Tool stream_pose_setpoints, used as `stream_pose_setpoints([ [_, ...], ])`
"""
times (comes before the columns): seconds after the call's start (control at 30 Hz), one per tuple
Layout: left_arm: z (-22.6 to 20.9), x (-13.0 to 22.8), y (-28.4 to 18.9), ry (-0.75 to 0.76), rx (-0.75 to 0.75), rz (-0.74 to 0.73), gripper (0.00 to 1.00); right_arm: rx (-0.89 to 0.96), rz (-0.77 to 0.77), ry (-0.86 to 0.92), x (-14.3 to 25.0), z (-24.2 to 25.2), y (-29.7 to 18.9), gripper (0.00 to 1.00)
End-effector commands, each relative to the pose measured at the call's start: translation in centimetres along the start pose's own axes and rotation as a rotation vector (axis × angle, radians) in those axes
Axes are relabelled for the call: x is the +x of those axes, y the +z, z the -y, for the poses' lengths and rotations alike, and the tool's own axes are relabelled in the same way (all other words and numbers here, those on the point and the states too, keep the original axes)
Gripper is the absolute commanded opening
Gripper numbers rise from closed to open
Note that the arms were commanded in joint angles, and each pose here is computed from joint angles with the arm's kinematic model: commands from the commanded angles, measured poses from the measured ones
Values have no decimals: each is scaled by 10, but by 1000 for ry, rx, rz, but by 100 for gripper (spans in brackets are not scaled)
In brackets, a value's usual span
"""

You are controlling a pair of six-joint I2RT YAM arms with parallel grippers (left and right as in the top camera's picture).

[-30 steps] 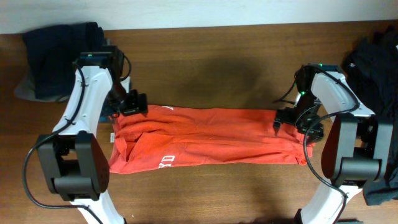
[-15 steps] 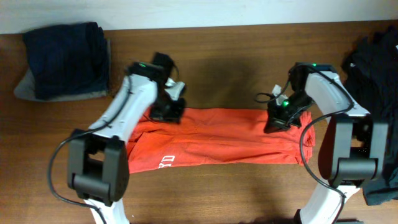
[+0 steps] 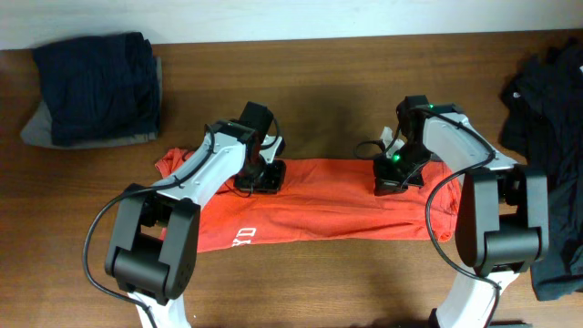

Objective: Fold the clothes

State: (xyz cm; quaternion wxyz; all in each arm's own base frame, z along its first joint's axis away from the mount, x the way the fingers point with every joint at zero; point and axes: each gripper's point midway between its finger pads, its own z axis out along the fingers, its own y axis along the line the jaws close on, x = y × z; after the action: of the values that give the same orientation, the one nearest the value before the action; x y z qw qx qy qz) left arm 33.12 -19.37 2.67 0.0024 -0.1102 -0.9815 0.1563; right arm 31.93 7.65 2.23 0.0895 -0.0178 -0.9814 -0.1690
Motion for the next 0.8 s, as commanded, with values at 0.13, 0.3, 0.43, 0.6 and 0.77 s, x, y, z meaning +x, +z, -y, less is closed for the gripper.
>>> stream_pose_setpoints([
  [0.13, -35, 19, 13, -102, -153, -33, 1, 221, 24, 150, 3, 40, 4, 4],
  [0.3, -55, 32, 20, -127, -234, -53, 1, 268, 24, 152, 6, 50, 8, 4],
  [0.43, -79, 41, 20, -170, -298, -66, 2, 306, 16, 160, 11, 60, 11, 4],
  [0.6, -104, 47, 12, -242, -313, -86, 1, 336, 20, 190, 12, 75, 8, 4],
  [0.77, -130, 58, 2, -284, -330, -122, 1, 340, 24, 252, 13, 95, 0, 4],
])
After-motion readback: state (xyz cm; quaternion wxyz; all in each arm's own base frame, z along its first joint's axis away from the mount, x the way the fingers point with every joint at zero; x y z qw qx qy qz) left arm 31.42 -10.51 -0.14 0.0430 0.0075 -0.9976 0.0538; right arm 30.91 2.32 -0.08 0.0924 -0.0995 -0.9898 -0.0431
